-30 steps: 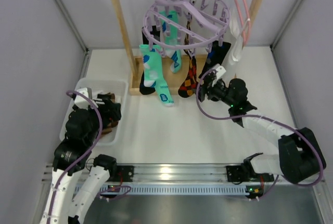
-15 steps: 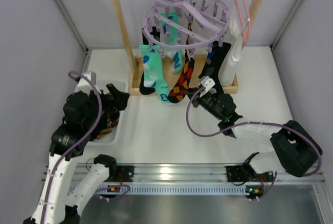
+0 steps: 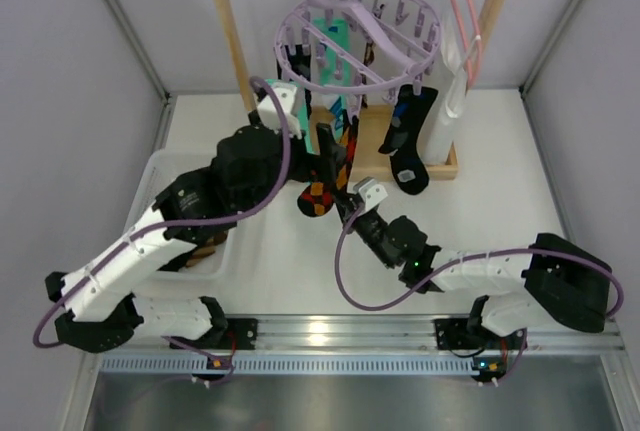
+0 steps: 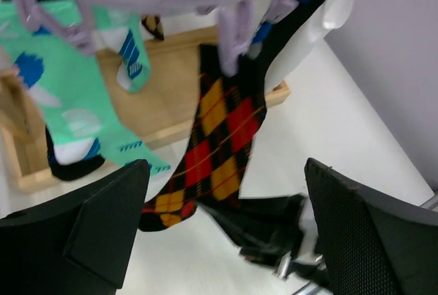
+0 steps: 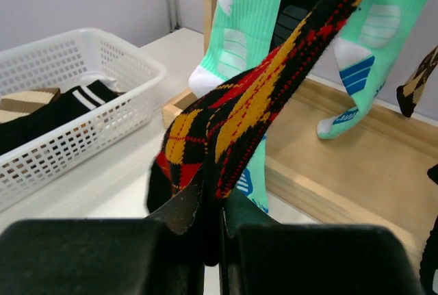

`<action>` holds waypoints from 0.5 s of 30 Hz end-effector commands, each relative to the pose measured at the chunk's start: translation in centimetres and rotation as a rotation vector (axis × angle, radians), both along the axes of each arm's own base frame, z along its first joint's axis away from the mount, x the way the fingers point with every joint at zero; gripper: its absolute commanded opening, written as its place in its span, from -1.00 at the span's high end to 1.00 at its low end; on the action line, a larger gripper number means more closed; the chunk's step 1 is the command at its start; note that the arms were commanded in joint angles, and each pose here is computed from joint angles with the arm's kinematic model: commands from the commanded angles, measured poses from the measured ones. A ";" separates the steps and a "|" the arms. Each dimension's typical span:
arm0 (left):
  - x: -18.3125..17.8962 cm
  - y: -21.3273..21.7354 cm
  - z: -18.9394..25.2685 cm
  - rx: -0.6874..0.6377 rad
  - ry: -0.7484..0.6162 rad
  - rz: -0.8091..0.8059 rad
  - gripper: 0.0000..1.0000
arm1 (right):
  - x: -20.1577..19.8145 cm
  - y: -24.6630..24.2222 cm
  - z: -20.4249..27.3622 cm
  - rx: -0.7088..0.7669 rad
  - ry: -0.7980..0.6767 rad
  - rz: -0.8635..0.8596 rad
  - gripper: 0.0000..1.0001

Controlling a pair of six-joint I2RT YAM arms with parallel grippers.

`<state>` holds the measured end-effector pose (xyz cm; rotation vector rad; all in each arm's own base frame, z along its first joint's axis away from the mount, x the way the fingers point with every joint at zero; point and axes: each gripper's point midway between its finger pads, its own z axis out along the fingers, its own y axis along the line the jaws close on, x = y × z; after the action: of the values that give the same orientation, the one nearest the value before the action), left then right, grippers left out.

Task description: Remove the socks clipped to the hanger

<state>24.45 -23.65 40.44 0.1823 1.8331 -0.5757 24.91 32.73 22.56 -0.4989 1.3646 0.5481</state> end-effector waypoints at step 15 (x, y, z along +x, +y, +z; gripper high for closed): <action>6.7 -4.5 4.9 0.258 -0.205 0.330 -0.97 | -1.0 2.3 3.2 0.005 -0.040 -0.101 1.00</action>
<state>30.07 -28.97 45.01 0.1442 1.7080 -0.1927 24.26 34.16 23.98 -0.4589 1.3656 0.4509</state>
